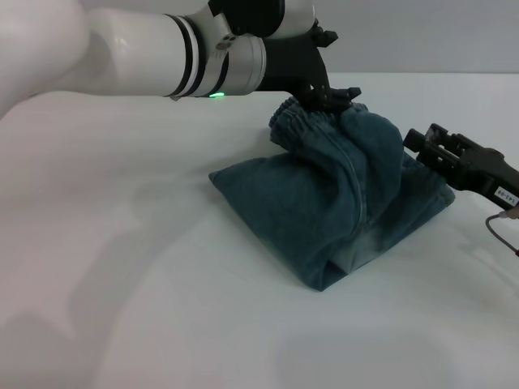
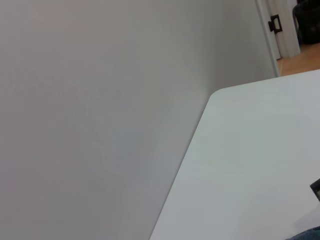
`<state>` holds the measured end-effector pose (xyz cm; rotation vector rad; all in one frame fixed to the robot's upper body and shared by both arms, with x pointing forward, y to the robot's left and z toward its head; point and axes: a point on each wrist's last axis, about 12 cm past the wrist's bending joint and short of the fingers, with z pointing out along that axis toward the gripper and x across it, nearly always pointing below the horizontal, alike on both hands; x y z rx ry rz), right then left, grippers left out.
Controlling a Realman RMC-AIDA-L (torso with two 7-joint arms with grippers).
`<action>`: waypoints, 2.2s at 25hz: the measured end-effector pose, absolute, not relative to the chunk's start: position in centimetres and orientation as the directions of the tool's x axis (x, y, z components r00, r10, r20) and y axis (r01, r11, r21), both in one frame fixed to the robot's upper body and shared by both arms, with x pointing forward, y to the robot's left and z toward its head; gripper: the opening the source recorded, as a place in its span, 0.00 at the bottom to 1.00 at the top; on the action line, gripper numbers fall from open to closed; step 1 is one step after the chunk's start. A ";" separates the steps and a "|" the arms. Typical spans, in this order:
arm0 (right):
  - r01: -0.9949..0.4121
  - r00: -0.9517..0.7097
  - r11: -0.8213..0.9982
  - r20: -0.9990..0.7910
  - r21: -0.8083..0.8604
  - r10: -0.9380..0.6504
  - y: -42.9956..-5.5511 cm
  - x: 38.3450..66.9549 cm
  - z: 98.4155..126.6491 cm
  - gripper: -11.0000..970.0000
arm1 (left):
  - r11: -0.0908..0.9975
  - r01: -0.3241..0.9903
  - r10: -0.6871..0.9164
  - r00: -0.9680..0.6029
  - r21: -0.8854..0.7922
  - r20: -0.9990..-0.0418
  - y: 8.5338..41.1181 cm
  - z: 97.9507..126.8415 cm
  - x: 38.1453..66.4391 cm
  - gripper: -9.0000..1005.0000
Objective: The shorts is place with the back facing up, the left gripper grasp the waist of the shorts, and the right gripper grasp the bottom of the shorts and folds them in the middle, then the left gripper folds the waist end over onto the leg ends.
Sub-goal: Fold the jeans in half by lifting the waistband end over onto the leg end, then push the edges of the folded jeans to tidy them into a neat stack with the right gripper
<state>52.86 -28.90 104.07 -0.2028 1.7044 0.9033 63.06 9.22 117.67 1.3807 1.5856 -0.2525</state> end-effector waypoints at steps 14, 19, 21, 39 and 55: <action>-0.799 -0.362 0.502 -0.932 0.330 0.036 -24.7 53.6 105.4 0.52 | 0.720 0.670 0.299 -0.065 0.180 -0.952 15.3 119.4 64.9 0.81; -0.871 -0.388 0.367 -0.916 0.327 -0.103 -23.0 53.6 106.0 0.52 | 0.805 0.592 0.142 -0.122 0.042 -0.982 18.4 119.7 65.4 0.81; -0.877 -0.414 0.337 -0.894 0.343 -0.168 -22.5 53.7 106.0 0.52 | 0.826 0.564 0.078 -0.141 -0.016 -0.987 19.8 119.6 65.3 0.81; -0.874 -0.447 0.388 -0.800 0.294 -0.400 -21.3 56.6 106.1 0.51 | 0.832 0.543 -0.005 -0.196 -0.113 -0.981 21.6 118.2 64.1 0.81; -0.862 -0.374 0.490 -0.816 0.130 -0.441 -18.0 61.7 108.1 0.51 | 0.828 0.549 -0.010 -0.195 -0.117 -0.981 21.7 118.3 64.0 0.81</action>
